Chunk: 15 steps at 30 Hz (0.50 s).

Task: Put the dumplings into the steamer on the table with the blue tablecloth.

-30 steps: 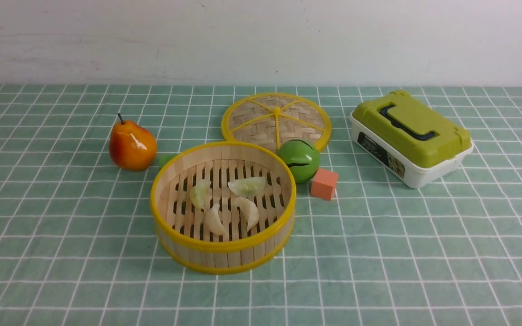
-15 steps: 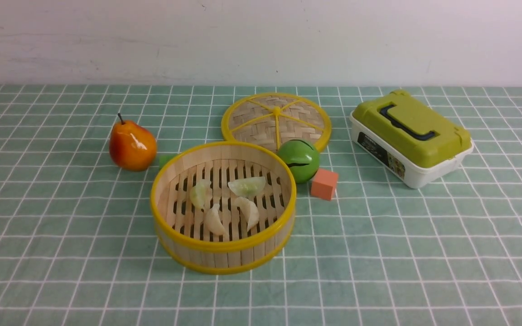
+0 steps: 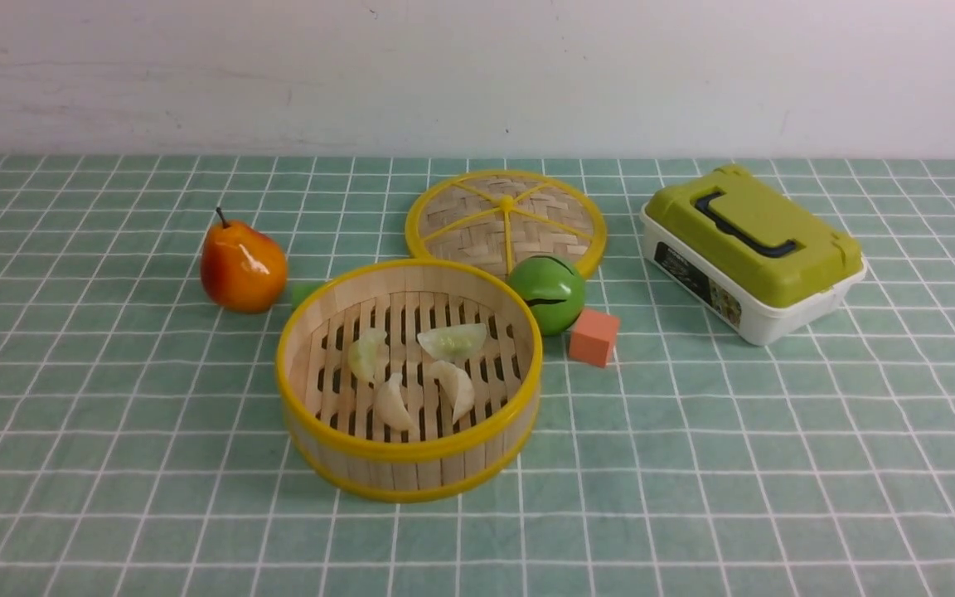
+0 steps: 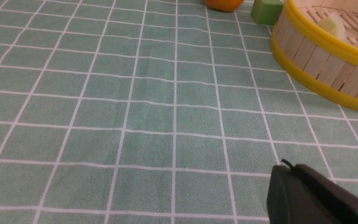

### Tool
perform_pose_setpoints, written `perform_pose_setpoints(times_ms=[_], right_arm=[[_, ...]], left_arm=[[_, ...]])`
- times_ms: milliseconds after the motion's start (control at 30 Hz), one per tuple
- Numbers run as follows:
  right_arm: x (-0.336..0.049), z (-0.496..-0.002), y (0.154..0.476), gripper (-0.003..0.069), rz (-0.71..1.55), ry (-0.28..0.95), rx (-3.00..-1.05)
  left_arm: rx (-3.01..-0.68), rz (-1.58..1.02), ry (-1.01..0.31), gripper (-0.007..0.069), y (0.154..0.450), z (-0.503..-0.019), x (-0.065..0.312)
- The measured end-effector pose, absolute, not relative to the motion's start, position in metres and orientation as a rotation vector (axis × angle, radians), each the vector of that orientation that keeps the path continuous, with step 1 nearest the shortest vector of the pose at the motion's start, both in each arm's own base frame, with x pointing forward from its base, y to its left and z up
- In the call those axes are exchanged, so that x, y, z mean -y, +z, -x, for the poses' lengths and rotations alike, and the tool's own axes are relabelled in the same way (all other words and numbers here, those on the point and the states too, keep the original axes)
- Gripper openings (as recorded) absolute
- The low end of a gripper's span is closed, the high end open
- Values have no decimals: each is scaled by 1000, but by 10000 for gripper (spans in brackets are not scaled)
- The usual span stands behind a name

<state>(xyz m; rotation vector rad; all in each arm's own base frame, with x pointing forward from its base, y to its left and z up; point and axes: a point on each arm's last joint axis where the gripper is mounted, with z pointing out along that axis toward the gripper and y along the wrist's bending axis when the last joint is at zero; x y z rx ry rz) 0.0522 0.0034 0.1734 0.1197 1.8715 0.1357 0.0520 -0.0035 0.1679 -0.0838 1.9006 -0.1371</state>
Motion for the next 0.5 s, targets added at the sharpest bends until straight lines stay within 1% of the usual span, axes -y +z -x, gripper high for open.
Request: perform_pose_setpoints(times_ms=[500], right_arm=[[-3,-52,173,146,-120,136,-1872]], left_arm=[[-1901,84,-137,-12,168,-52,3]])
